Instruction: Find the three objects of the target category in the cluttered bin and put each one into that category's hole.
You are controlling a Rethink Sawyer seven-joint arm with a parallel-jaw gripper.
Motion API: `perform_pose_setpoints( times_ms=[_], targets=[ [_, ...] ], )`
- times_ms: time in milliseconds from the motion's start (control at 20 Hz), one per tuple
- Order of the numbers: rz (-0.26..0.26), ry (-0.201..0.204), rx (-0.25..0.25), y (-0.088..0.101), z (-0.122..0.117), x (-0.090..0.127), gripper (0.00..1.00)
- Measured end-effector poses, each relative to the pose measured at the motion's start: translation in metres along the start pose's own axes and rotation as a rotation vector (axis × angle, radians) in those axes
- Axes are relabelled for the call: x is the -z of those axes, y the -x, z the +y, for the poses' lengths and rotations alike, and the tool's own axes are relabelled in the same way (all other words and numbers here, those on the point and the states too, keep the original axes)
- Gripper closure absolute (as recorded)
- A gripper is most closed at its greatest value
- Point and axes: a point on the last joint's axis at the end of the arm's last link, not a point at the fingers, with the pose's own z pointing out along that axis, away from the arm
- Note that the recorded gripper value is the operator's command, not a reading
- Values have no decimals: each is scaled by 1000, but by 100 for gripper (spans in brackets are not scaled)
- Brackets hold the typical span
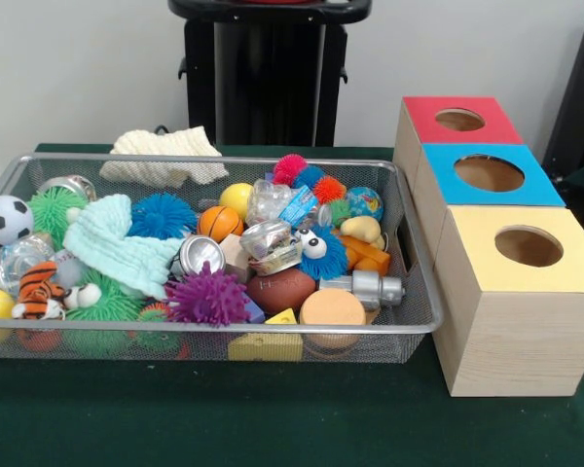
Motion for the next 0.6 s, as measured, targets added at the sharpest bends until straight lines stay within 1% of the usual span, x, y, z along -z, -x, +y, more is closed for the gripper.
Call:
perform_pose_setpoints(
  times_ms=[150,250,300,600],
  targets=[
    [11,-13,-8,-8,-5,-4,100],
    [20,-31,-20,-17,-10,-10,100],
    [30,-47,-30,-25,-14,-17,100],
    [63,-88,-37,-45,-23,-37,100]
  ],
)
